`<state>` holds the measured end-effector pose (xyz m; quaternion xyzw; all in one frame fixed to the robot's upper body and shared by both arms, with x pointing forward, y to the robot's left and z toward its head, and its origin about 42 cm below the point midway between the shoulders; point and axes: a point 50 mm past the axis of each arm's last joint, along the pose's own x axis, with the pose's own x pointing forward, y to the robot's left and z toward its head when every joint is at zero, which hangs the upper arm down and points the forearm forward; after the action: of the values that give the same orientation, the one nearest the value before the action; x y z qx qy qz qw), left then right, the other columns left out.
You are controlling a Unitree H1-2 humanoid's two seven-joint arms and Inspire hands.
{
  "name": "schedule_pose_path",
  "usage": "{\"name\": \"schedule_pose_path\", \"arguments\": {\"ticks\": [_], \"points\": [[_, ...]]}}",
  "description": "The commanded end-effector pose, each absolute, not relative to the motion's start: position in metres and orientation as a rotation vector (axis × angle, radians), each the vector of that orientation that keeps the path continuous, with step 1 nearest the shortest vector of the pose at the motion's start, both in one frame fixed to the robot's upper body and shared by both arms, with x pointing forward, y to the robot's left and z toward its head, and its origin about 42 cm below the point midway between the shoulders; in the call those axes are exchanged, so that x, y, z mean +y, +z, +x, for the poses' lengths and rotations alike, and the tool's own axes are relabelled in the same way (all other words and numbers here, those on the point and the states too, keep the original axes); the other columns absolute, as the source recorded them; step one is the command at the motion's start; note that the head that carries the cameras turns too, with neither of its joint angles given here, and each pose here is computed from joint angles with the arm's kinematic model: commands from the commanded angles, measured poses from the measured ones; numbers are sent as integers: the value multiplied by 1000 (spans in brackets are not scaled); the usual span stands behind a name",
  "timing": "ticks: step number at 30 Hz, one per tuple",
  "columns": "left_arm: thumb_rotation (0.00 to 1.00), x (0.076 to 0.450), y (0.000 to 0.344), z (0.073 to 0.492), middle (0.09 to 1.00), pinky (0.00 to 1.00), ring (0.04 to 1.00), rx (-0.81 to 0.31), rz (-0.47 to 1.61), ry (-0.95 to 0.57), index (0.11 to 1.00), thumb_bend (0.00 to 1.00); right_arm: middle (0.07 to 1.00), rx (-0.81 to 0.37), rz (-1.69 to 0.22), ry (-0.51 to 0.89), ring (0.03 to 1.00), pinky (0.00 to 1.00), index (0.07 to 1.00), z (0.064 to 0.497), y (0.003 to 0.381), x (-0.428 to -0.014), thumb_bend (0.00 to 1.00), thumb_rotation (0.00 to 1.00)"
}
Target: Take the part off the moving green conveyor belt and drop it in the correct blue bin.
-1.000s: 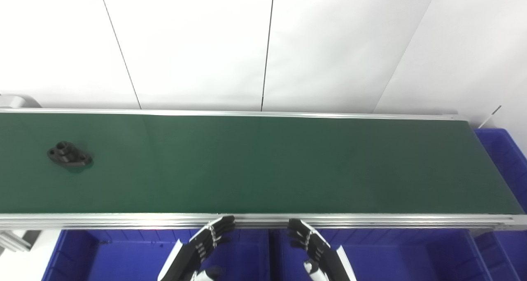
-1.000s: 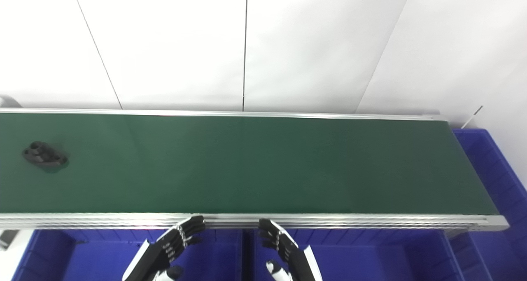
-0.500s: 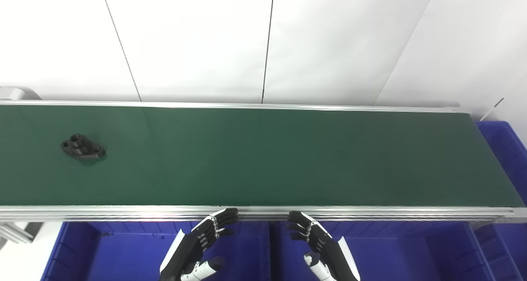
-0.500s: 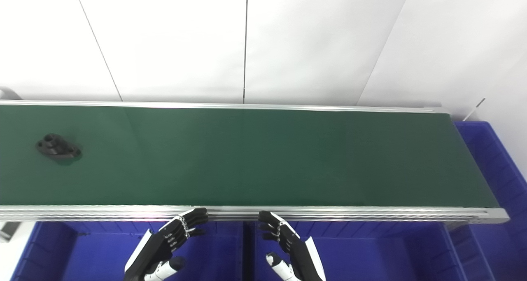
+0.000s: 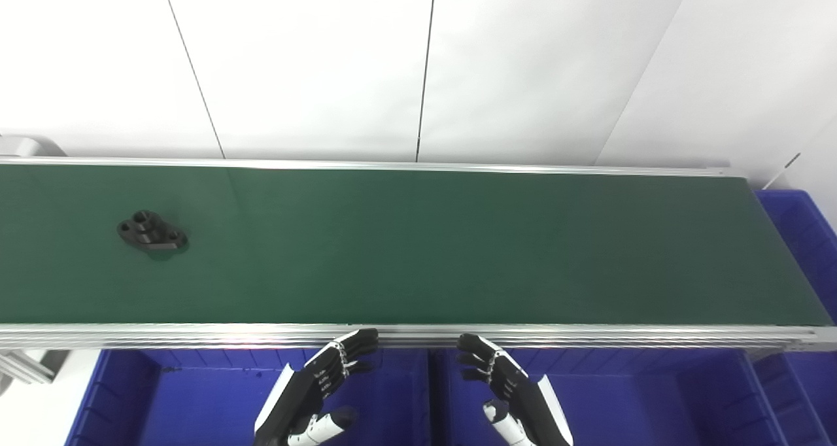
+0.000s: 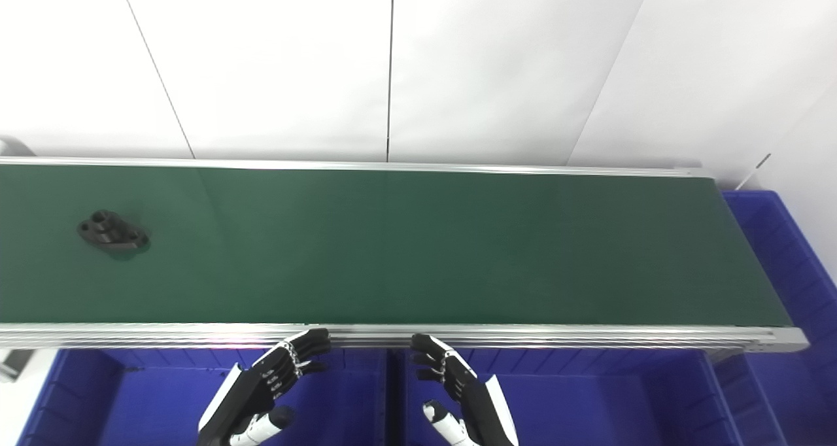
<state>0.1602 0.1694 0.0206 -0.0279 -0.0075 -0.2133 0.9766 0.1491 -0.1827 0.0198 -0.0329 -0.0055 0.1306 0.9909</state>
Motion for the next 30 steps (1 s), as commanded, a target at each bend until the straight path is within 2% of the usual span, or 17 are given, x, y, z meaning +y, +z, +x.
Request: {"name": "schedule_pose_path", "arguments": {"ticks": [1, 12, 20, 30], "points": [[680, 165, 24, 163, 842, 768, 846, -47, -56, -435, 806, 801, 836, -29, -72, 266, 805, 731, 835, 152, 22, -184, 814, 863], [654, 154, 2, 162, 819, 764, 828, 37, -45, -436, 789, 875, 818, 61, -34, 265, 794, 710, 818, 155, -1, -194, 855, 843], [639, 154, -2, 166, 815, 737, 814, 50, -16, -449, 784, 886, 817, 80, 0, 267, 793, 702, 788, 158, -7, -197, 875, 823], [625, 152, -6, 168, 814, 726, 810, 62, -4, -448, 775, 887, 823, 90, -6, 278, 793, 699, 803, 161, -11, -201, 869, 826]]}}
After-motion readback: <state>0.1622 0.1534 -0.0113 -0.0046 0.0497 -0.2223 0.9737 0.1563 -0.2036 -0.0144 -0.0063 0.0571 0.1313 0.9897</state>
